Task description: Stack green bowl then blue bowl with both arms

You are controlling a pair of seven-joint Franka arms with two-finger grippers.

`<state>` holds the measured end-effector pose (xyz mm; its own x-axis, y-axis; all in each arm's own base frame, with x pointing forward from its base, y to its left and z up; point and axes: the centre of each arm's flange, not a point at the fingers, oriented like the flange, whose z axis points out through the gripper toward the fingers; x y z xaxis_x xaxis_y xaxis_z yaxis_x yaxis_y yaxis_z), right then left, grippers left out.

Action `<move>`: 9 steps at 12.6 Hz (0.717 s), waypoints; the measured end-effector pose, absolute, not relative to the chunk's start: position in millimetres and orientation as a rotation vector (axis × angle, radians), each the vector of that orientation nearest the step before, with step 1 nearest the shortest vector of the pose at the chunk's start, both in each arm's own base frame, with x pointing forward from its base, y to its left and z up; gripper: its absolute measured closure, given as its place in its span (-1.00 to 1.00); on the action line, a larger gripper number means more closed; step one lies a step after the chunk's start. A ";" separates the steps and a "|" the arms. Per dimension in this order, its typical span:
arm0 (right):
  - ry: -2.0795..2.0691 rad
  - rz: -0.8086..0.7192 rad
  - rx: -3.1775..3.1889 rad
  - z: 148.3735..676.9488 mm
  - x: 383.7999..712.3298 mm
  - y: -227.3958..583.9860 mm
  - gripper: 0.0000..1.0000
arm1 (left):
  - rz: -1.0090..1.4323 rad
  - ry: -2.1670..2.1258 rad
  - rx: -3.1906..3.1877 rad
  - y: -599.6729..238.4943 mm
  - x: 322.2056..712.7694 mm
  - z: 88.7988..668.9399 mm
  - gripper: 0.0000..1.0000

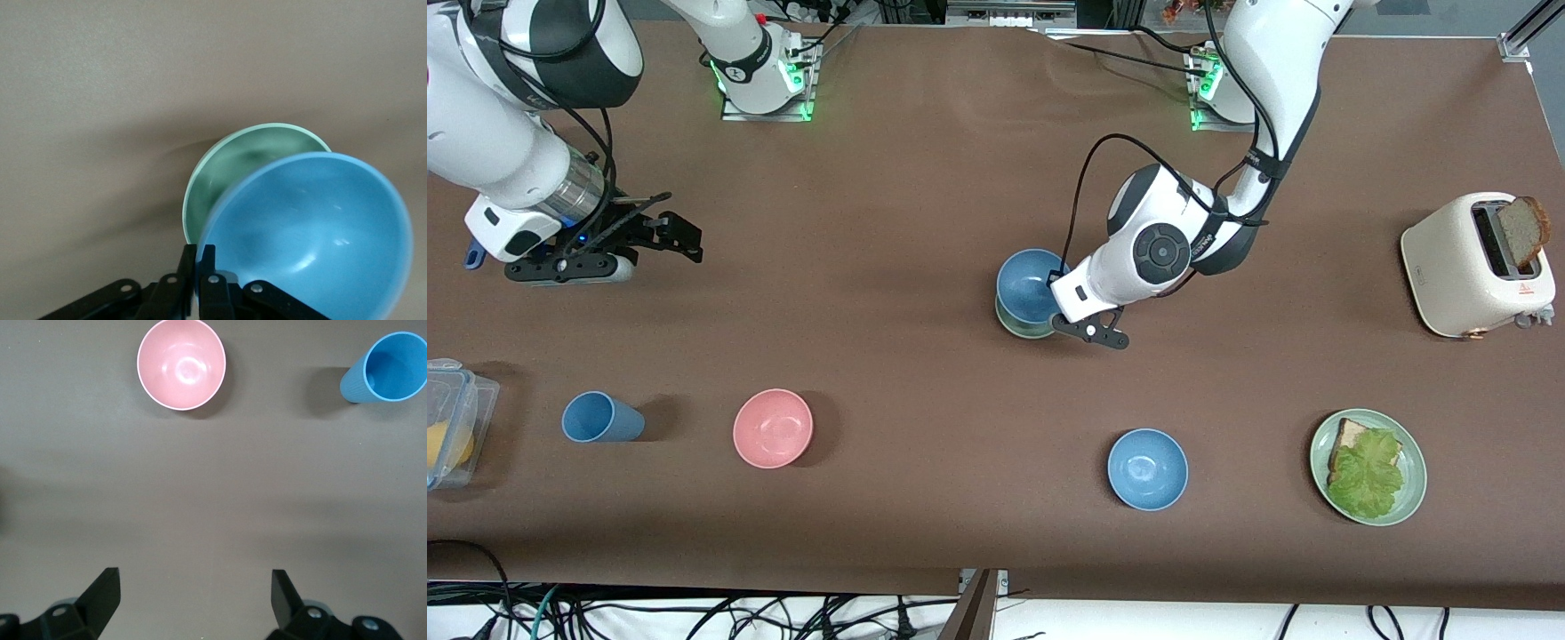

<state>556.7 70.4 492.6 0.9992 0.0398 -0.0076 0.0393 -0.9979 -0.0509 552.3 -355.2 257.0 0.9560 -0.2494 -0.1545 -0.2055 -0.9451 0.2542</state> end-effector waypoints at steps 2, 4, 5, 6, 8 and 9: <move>-0.061 0.014 -3.090 492.5 556.7 70.4 -1.00 | -0.272 -0.333 2.874 -353.5 553.3 255.6 0.66; -0.061 0.014 -3.091 492.5 556.6 70.4 -1.00 | -0.265 -0.315 2.879 -349.7 557.1 256.7 0.51; -0.061 0.014 -3.091 492.5 556.7 70.3 -1.00 | -0.249 -0.288 2.881 -349.0 561.6 261.2 0.42; -0.061 0.014 -3.091 492.5 556.6 70.3 -1.00 | -0.216 -0.260 2.878 -350.0 569.7 271.9 0.38; -0.062 0.015 -3.091 492.5 556.6 70.2 -1.00 | -0.132 -0.221 2.864 -348.8 588.8 301.3 0.00; -0.062 0.015 -3.091 492.5 556.6 70.1 -1.00 | -0.100 -0.208 2.859 -344.0 596.7 315.7 -0.21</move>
<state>556.6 70.1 492.5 0.9992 0.0400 -0.0086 0.0396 -0.9980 -0.0497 596.7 -344.0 315.7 0.9873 -0.1511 -0.0490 -0.1322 -0.9526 0.2740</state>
